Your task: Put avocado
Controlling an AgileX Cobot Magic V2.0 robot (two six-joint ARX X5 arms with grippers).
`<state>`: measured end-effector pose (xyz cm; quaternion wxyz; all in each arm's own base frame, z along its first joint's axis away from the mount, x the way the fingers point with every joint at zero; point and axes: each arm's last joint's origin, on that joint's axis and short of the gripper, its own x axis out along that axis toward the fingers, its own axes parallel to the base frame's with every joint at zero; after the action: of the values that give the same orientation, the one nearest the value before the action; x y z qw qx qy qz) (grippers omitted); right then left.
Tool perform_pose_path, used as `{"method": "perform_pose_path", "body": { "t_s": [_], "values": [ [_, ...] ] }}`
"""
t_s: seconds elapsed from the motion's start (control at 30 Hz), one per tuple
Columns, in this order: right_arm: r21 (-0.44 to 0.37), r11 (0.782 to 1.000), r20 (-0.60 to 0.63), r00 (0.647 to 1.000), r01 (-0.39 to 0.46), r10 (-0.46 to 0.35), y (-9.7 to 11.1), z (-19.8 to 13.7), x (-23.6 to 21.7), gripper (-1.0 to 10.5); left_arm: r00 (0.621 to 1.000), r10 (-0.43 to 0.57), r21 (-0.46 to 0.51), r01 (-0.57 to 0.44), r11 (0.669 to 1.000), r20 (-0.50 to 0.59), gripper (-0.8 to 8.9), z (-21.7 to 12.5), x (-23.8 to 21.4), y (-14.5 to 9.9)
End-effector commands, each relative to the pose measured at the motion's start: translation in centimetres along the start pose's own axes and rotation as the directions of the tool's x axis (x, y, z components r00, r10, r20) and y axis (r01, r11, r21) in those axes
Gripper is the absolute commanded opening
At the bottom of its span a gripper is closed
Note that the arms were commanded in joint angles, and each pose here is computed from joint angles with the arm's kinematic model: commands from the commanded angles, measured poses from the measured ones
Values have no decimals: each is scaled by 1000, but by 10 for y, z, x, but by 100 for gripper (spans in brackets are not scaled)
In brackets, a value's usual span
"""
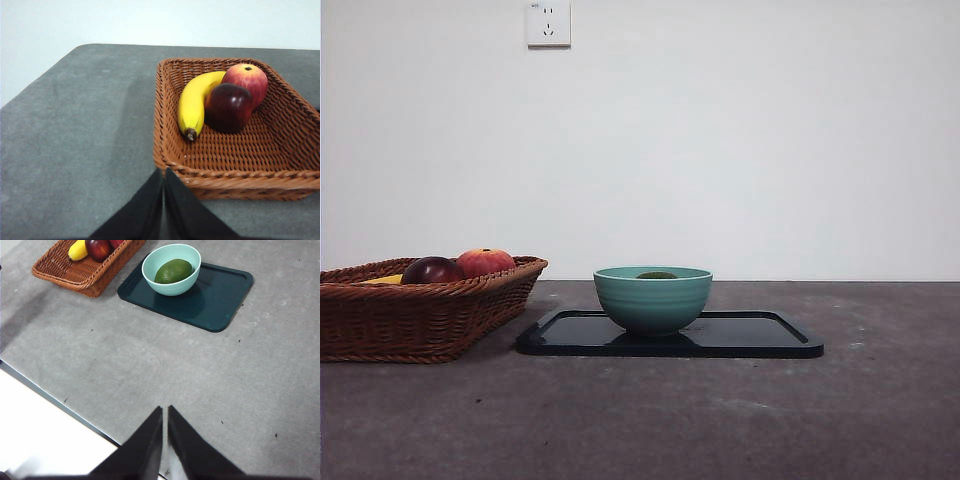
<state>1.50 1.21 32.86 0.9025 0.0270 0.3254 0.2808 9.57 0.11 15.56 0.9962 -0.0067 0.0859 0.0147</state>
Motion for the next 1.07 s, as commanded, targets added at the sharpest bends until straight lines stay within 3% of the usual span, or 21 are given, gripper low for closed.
{"method": "perform_pose_path", "body": {
  "t_s": [0.03, 1.03, 1.07],
  "values": [
    [6, 1000, 18, 1000, -13, 13, 1, 2, -2, 9, 1000, 4, -10, -4, 1000, 17, 6, -2, 0, 0],
    [13, 1000, 25, 1000, 9, -9, 0, 2, -2, 9, 1000, 5, -1, -5, 1000, -9, 6, -7, 1, 0],
    [-30, 999, 31, 999, 30, -29, 0, 2, -2, 9, 1000, 5, -1, -5, 1000, -9, 6, -7, 1, 0]
  ]
}}
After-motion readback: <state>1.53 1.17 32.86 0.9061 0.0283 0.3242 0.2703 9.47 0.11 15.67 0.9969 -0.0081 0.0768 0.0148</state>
